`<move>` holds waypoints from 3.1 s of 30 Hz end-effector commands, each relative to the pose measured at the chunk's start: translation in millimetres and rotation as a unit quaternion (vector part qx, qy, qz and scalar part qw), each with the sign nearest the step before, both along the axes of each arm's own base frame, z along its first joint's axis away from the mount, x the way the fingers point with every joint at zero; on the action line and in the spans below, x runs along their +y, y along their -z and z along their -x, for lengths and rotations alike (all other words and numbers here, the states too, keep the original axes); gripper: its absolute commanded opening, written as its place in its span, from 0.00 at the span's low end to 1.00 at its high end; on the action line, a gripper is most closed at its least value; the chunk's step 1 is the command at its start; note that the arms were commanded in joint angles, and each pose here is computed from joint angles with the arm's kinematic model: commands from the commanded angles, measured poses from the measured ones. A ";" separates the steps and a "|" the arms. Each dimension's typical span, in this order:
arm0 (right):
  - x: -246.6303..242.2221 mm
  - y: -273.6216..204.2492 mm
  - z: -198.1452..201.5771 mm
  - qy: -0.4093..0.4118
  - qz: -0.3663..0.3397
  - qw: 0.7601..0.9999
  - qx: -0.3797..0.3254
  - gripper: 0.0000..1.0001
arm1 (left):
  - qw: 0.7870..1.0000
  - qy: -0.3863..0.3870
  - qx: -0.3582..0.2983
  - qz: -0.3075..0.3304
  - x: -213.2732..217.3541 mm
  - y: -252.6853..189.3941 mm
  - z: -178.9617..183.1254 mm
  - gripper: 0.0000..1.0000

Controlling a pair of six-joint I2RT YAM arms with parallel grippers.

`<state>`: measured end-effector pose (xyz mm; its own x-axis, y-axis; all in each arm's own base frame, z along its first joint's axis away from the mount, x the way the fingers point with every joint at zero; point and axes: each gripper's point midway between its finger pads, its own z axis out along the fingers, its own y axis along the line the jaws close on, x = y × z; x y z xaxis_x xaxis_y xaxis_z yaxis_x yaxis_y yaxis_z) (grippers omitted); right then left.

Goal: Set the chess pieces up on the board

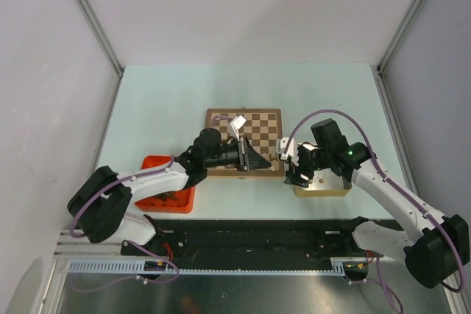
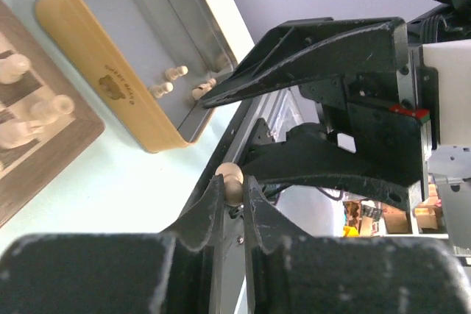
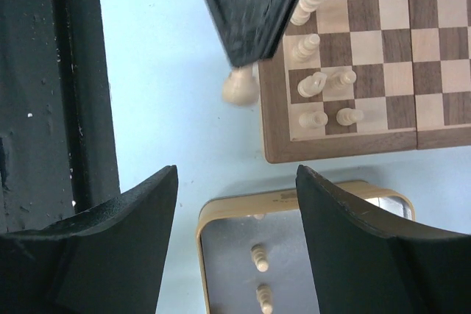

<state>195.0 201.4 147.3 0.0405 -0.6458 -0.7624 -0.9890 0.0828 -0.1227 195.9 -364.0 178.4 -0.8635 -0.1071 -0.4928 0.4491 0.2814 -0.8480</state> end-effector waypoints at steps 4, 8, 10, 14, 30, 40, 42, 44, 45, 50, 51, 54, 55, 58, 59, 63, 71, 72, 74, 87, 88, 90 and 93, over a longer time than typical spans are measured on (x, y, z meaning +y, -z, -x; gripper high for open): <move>-7.9 -24.3 -5.1 -0.001 -0.006 0.999 -0.034 0.70 | 0.998 -0.029 -0.053 -0.033 33.8 -10.3 -14.6 0.00; -12.2 -23.0 -8.6 0.007 0.003 0.999 -0.039 0.70 | 0.992 -0.062 -0.072 -0.079 58.2 -11.0 -25.2 0.00; -14.0 -18.9 -10.7 0.011 0.012 0.999 -0.037 0.70 | 0.988 -0.077 -0.095 -0.091 71.3 -17.6 -32.5 0.00; -16.4 -16.1 -14.3 0.018 0.021 0.999 -0.039 0.70 | 0.983 -0.099 -0.111 -0.111 97.3 -24.3 -41.9 0.00; -22.8 -9.3 -21.3 0.034 0.041 0.998 -0.040 0.70 | 0.950 -0.179 -0.155 -0.204 168.2 -43.5 -76.1 0.00; -25.4 -5.8 -21.7 0.033 0.049 0.997 -0.041 0.70 | 0.909 -0.235 -0.156 -0.307 206.8 -26.3 -98.7 0.00; -25.8 -5.7 -22.2 0.033 0.051 0.997 -0.043 0.70 | 0.904 -0.236 -0.153 -0.321 210.2 -20.7 -102.2 0.00; -25.8 -5.0 -21.8 0.033 0.052 0.997 -0.042 0.70 | 0.898 -0.239 -0.144 -0.339 213.4 -13.5 -108.1 0.00; -25.8 -5.0 -21.8 0.033 0.052 0.997 -0.042 0.70 | 0.895 -0.240 -0.140 -0.348 215.3 -9.5 -110.4 0.00; -26.1 -3.9 -21.4 0.032 0.053 0.997 -0.040 0.70 | 0.889 -0.235 -0.114 -0.376 215.8 10.1 -123.2 0.00; -26.3 -4.2 -21.5 0.033 0.053 0.997 -0.041 0.70 | 0.889 -0.233 -0.111 -0.378 215.0 12.3 -124.5 0.00; -26.2 -4.0 -21.1 0.031 0.054 0.997 -0.042 0.70 | 0.888 -0.227 -0.094 -0.389 212.4 25.0 -128.1 0.00; -26.1 -3.6 -21.1 0.031 0.054 0.997 -0.040 0.70 | 0.887 -0.228 -0.093 -0.391 211.2 25.7 -129.9 0.00; -26.3 -3.2 -21.4 0.031 0.056 0.997 -0.041 0.70 | 0.881 -0.223 -0.091 -0.408 204.8 33.7 -132.9 0.00; -26.7 -2.9 -21.2 0.031 0.056 0.997 -0.040 0.70 | 0.879 -0.223 -0.089 -0.413 203.6 36.7 -134.0 0.00; -27.1 -1.7 -20.9 0.031 0.058 0.997 -0.039 0.70 | 0.867 -0.221 -0.088 -0.438 198.8 48.5 -137.9 0.00; -27.0 -0.7 -21.1 0.029 0.061 0.997 -0.042 0.70 | 0.863 -0.186 -0.068 -0.464 182.9 79.8 -131.1 0.00; -26.8 -0.3 -21.0 0.028 0.062 0.997 -0.041 0.70 | 0.863 -0.185 -0.068 -0.465 181.9 81.4 -131.6 0.00; -27.3 0.9 -20.8 0.028 0.064 0.997 -0.040 0.70 | 0.863 -0.178 -0.064 -0.468 178.5 86.4 -130.0 0.00; -27.7 2.1 -20.7 0.028 0.066 0.997 -0.040 0.70 | 0.862 -0.157 -0.044 -0.481 176.1 107.1 -121.4 0.01; -27.9 2.7 -20.5 0.028 0.067 0.997 -0.039 0.70 | 0.861 -0.157 -0.042 -0.481 176.8 108.2 -121.2 0.01; -27.7 2.5 -20.8 0.028 0.067 0.997 -0.039 0.70 | 0.861 -0.157 -0.041 -0.482 177.0 109.6 -121.0 0.01; -27.7 2.3 -20.4 0.028 0.067 0.997 -0.040 0.70 | 0.861 -0.156 -0.041 -0.482 176.4 110.2 -121.5 0.03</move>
<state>210.2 171.1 135.3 0.0290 -0.7472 -0.6639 -0.9752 0.1245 -0.1828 309.9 -182.3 61.0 -0.8373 0.1748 -0.5181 0.2724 0.9549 -0.1179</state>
